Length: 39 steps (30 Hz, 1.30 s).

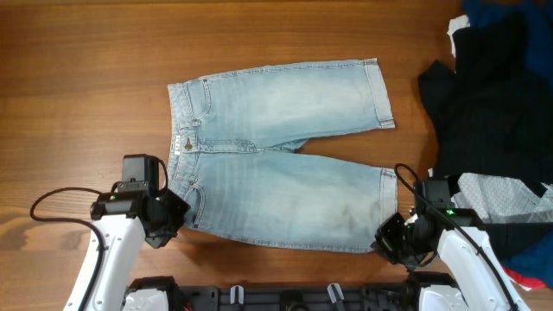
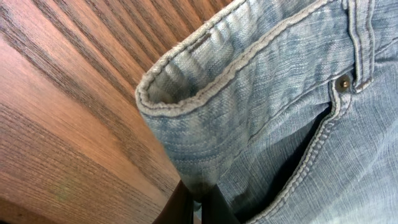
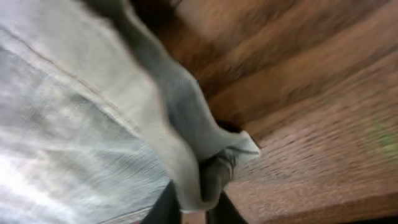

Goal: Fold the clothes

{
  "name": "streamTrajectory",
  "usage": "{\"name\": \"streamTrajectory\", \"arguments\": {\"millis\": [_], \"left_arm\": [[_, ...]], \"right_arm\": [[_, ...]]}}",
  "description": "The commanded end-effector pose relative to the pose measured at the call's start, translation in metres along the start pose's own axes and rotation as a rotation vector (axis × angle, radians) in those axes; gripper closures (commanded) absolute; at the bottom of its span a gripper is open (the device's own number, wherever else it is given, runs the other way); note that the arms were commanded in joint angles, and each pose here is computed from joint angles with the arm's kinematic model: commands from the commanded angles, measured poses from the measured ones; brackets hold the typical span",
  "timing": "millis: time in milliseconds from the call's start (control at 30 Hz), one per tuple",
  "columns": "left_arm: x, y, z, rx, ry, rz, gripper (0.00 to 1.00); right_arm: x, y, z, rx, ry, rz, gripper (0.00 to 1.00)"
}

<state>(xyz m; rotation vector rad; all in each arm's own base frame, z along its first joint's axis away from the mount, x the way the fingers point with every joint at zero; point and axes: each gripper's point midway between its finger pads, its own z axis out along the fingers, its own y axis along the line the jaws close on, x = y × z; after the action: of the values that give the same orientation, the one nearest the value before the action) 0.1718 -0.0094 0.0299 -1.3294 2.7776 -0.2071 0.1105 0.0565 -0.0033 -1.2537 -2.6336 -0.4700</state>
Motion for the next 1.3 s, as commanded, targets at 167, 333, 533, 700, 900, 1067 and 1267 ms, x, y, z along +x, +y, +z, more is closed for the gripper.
{"name": "streamTrajectory", "arguments": {"millis": [167,333,533,700,900,1067,1267], "left_arm": [[-0.005,-0.001,-0.008,0.001,-0.024,0.040,0.96],[-0.001,0.001,-0.024,-0.002,-0.023,0.109,0.96],[0.002,-0.019,-0.055,0.136,-0.049,0.133,0.96],[0.009,-0.020,-0.083,0.198,-0.071,0.152,0.96],[0.014,-0.011,-0.122,0.242,-0.141,0.144,0.96],[0.016,-0.009,-0.149,0.285,-0.201,0.146,0.96],[-0.002,-0.009,-0.156,0.273,-0.295,0.101,0.96]], "right_arm": [[-0.006,0.010,-0.001,-0.041,-0.026,-0.042,0.96],[-0.017,0.034,-0.023,-0.095,-0.084,-0.100,0.96],[-0.025,0.052,-0.067,-0.111,-0.183,-0.125,0.96],[-0.026,0.059,-0.105,-0.129,-0.285,-0.163,0.96],[-0.017,0.070,-0.154,-0.198,-0.390,-0.199,0.96],[-0.017,0.069,-0.181,-0.196,-0.469,-0.202,0.96],[-0.035,0.100,-0.208,-0.250,-0.591,-0.341,0.96]]}}
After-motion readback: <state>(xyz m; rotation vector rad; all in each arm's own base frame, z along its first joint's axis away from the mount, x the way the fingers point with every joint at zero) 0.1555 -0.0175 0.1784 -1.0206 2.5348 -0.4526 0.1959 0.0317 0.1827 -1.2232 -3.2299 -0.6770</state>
